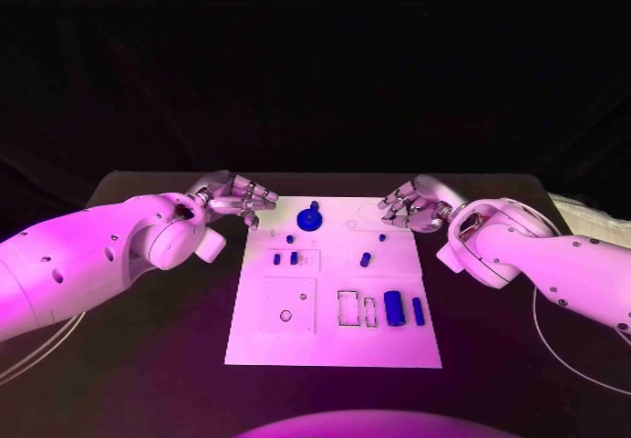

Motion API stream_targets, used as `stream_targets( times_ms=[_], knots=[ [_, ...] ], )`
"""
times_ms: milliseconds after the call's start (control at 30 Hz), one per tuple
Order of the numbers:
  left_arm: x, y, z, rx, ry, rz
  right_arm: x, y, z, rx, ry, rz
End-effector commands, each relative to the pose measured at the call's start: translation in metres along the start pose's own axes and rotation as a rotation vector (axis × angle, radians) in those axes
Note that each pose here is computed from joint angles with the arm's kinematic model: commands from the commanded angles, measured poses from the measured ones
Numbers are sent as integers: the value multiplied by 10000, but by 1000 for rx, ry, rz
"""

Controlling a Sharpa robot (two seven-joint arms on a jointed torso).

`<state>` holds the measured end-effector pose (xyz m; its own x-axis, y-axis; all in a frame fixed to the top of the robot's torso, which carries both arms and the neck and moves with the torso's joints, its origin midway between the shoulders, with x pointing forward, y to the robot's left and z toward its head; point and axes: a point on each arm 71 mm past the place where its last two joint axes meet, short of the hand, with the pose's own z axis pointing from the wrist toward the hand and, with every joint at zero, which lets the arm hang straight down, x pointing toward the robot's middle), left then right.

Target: Assemble the parts on the task board

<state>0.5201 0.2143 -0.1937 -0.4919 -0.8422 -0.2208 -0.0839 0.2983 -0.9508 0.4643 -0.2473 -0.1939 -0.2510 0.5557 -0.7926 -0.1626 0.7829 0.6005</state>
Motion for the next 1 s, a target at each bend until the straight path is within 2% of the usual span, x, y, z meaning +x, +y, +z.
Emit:
stream_targets(
  times_ms=[33, 233, 400, 633, 800, 1000],
  knots=[
    [8, -71, -95, 88, -40, -476, 49, 45, -12, -32, 58, -349],
    [118, -95, -244, 144, -29, -582, 91, 137, -33, -50, 53, -505],
    [216, -75, -310, 167, -27, -616, 130, 190, -22, -55, 53, -567],
    [284, -50, -342, 175, -18, -632, 193, 213, 16, -49, 84, -608],
    [298, -45, -348, 178, -19, -632, 245, 192, 35, -32, 117, -627],
    [303, -46, -353, 181, -21, -629, 286, 150, 55, -17, 129, -634]
  ],
)
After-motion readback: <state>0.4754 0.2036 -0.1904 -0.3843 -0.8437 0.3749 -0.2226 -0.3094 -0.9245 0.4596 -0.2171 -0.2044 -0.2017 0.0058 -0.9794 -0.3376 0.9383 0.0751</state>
